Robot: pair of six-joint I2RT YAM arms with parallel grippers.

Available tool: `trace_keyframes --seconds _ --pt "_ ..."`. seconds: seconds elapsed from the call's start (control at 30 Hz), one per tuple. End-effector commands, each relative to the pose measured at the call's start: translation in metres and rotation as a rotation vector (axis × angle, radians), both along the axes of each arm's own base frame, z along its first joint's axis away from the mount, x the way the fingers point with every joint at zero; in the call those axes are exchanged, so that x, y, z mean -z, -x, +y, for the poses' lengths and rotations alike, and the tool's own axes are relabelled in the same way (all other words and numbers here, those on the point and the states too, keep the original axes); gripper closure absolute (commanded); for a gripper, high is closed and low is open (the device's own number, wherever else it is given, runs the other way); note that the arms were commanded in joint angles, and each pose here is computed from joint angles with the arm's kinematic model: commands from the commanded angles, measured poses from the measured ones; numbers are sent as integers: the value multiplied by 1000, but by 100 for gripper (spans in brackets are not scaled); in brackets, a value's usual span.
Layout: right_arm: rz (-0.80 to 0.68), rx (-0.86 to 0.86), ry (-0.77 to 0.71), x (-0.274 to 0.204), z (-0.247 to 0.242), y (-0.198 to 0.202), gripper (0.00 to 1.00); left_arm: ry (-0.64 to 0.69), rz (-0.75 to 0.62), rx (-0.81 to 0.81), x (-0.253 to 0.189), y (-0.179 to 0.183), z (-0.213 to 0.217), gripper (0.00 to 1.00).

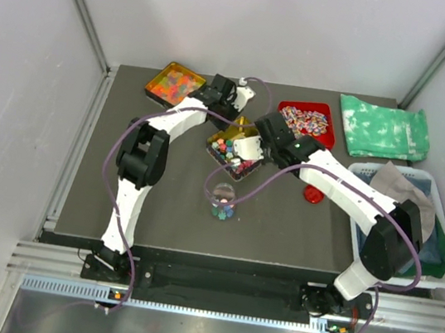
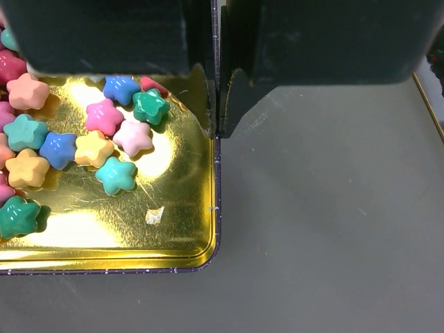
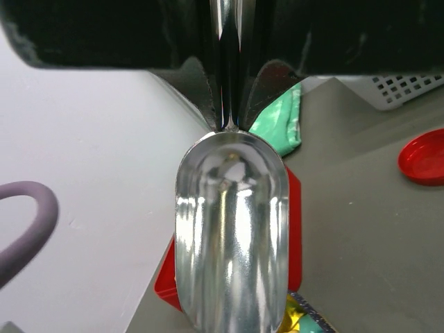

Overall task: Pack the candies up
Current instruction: Scoop the fake candies from the storage box.

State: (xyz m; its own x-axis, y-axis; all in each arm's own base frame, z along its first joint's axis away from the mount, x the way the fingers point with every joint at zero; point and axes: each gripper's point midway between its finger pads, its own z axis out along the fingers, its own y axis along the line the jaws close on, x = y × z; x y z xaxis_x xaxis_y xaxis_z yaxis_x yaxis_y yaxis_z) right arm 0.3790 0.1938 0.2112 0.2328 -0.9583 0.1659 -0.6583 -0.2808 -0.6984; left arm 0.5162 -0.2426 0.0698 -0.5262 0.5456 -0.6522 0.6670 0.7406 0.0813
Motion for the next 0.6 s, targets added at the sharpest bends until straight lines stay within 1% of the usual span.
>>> trace_keyframes --seconds 0.0,0.2,0.57 --pt "-85 -25 -25 -30 11 -10 100 -23 -11 26 1 -2 -4 100" --pt "-82 -54 17 -23 14 -15 100 -52 -33 40 0 -6 -5 100" --pt "-41 -111 130 -6 19 -22 100 -51 -150 51 -52 -18 -16 100"
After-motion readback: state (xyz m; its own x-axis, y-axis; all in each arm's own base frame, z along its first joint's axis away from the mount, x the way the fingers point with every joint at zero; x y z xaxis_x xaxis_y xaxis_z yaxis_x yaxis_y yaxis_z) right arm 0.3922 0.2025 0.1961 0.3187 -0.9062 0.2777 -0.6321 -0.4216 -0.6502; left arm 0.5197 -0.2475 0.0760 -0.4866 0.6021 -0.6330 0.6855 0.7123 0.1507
